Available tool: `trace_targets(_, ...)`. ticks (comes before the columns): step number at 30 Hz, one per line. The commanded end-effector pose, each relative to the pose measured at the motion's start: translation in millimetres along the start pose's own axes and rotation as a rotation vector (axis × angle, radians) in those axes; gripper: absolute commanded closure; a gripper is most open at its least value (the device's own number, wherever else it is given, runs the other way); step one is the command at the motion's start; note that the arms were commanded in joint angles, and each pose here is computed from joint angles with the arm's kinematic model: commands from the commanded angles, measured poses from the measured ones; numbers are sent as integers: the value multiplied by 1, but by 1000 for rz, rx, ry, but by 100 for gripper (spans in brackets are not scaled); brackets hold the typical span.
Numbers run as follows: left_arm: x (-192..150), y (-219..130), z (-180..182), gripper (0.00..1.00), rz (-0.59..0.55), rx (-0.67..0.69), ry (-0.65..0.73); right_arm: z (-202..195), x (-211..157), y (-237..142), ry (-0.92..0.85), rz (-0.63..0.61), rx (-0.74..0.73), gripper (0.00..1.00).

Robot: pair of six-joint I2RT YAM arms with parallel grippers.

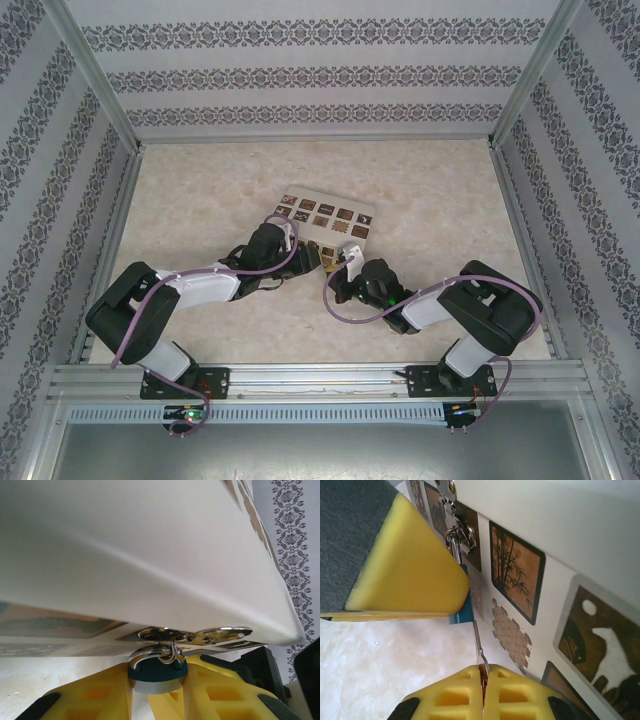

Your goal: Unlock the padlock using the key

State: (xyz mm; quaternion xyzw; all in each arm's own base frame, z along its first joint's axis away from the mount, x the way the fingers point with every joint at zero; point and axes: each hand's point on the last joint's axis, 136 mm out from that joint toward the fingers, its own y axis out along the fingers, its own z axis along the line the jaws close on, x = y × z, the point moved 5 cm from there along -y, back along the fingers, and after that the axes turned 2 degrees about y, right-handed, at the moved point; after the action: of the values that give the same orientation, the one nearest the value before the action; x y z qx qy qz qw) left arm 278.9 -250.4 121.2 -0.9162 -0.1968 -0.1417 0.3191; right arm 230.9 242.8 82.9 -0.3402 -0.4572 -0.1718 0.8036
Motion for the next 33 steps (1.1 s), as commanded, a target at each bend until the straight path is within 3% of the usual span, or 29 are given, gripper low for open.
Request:
trace_targets(1,12,2,-25,71,-36,-83,21,6,-1,-2,1,7,50,100)
trace_targets(33,10,4,-23,71,-22,-83,19,0,15,-8,41,-77,34,100)
